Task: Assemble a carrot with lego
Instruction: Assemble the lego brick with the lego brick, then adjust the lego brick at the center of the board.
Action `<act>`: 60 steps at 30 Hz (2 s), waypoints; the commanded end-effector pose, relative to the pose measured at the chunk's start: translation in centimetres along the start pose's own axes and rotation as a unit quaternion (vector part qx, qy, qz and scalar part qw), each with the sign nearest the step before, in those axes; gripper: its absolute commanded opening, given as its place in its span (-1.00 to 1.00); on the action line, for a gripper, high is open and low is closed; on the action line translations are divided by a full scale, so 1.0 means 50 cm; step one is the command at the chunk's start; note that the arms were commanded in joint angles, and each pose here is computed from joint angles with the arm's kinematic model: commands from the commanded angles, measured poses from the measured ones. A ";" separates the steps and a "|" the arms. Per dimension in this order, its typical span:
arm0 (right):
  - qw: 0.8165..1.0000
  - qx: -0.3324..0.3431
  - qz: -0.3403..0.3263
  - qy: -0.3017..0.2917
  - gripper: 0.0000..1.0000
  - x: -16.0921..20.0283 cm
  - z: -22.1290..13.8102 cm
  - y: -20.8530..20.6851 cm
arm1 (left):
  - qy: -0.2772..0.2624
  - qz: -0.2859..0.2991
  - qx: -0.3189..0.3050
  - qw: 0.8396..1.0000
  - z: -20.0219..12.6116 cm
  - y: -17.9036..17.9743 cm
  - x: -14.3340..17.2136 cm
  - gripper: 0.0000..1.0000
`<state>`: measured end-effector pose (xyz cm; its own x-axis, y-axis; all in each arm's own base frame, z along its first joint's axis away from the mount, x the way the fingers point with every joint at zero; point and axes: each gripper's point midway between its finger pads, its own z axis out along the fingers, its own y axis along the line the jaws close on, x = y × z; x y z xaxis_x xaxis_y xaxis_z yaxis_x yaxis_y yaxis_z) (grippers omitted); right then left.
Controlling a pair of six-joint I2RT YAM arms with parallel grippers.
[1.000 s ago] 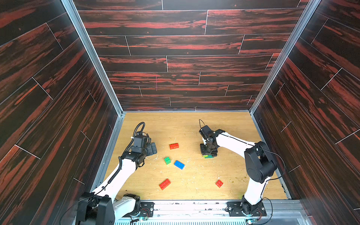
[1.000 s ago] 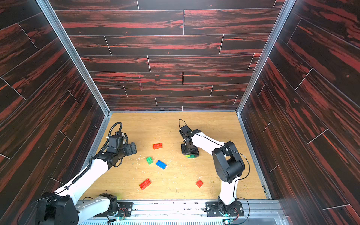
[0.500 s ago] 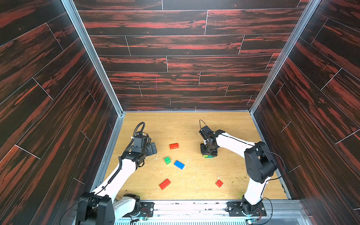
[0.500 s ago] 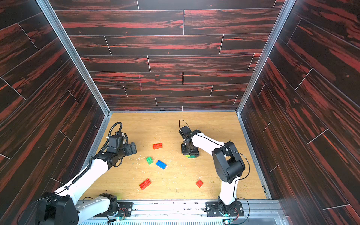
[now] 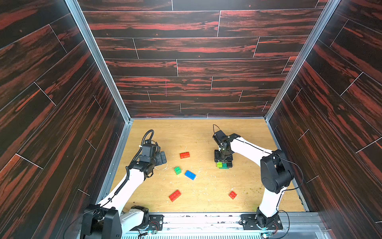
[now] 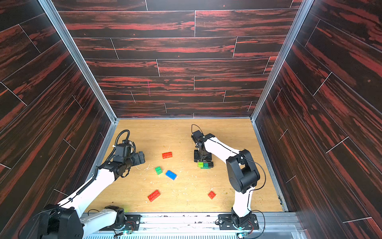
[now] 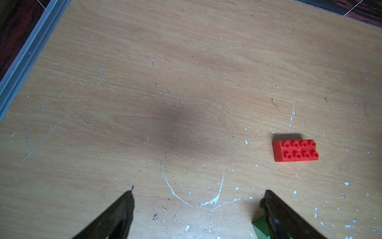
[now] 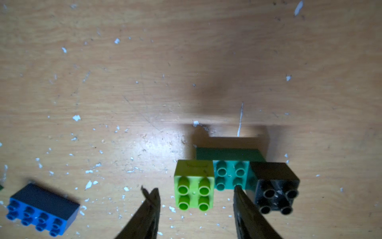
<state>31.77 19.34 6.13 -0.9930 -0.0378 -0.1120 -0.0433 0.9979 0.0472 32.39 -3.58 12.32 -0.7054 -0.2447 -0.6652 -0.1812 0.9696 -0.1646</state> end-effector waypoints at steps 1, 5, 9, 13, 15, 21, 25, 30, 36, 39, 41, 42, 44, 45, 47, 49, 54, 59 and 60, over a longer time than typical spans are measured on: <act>0.999 0.007 -0.050 -0.006 0.26 -0.002 -0.019 -0.010 | -0.008 -0.006 -0.006 1.000 -0.011 0.006 -0.002 0.96; 0.987 0.022 -0.156 -0.015 0.50 0.001 -0.027 -0.026 | -0.010 -0.006 -0.005 1.000 -0.012 0.006 -0.003 0.96; 0.976 0.029 -0.214 -0.017 0.62 0.022 -0.023 -0.042 | -0.011 -0.007 -0.004 1.000 -0.012 0.004 -0.004 0.96; 0.968 0.035 -0.248 -0.025 0.70 0.039 -0.016 -0.058 | -0.010 -0.007 -0.004 1.000 -0.012 0.005 -0.003 0.96; 0.962 0.057 -0.267 -0.029 0.72 0.043 -0.006 -0.074 | -0.010 -0.007 -0.004 1.000 -0.012 0.005 -0.003 0.96; 0.943 0.112 -0.310 -0.053 0.75 0.021 0.023 -0.085 | -0.006 -0.008 -0.003 1.000 -0.008 0.004 0.000 0.96; 0.934 0.149 -0.320 -0.065 0.76 -0.005 0.037 -0.082 | -0.005 -0.007 -0.004 1.000 -0.007 0.004 0.001 0.96; 0.932 0.155 -0.319 -0.074 0.76 -0.028 0.043 -0.072 | -0.008 -0.007 -0.009 1.000 -0.010 0.008 0.000 0.96; 0.941 0.167 -0.286 -0.065 0.78 -0.057 0.053 -0.094 | -0.009 -0.007 -0.012 1.000 -0.010 0.010 0.000 0.96; 0.951 0.162 -0.257 -0.058 0.77 -0.064 0.052 -0.115 | -0.009 -0.006 -0.012 1.000 -0.011 0.011 -0.001 0.96; 0.954 0.162 -0.246 -0.048 0.77 -0.061 0.055 -0.130 | -0.009 -0.006 -0.012 1.000 -0.011 0.011 -0.001 0.96; 0.956 0.165 -0.239 -0.044 0.77 -0.059 0.057 -0.141 | -0.009 -0.006 -0.012 1.000 -0.011 0.011 0.000 0.96; 0.961 0.163 -0.220 -0.037 0.77 -0.055 0.058 -0.157 | -0.009 -0.006 -0.011 1.000 -0.011 0.010 -0.001 0.96; 0.963 0.162 -0.211 -0.037 0.78 -0.054 0.057 -0.164 | -0.009 -0.005 -0.011 1.000 -0.011 0.009 0.000 0.96; 0.966 0.157 -0.203 -0.035 0.77 -0.051 0.055 -0.168 | -0.008 -0.005 -0.010 1.000 -0.011 0.009 0.000 0.96; 0.968 0.154 -0.197 -0.037 0.77 -0.052 0.049 -0.167 | -0.007 -0.005 -0.008 1.000 -0.011 0.008 0.000 0.96; 0.979 0.110 -0.165 -0.049 0.77 -0.053 0.011 -0.138 | 0.007 0.002 0.010 1.000 -0.014 -0.005 0.009 0.96; 0.987 0.060 -0.137 -0.057 0.77 -0.042 -0.035 -0.106 | 0.016 -0.007 0.019 1.000 -0.014 -0.010 0.018 0.96; 0.988 0.053 -0.134 -0.058 0.77 -0.040 -0.042 -0.101 | 0.018 -0.009 0.020 1.000 -0.015 -0.011 0.019 0.95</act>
<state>34.40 12.84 5.20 -0.9198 -0.3531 -0.1711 -0.3200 0.9274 -0.1939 32.03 -4.01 12.18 -0.7189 -0.2460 -0.6501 -0.1665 0.9690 -0.1826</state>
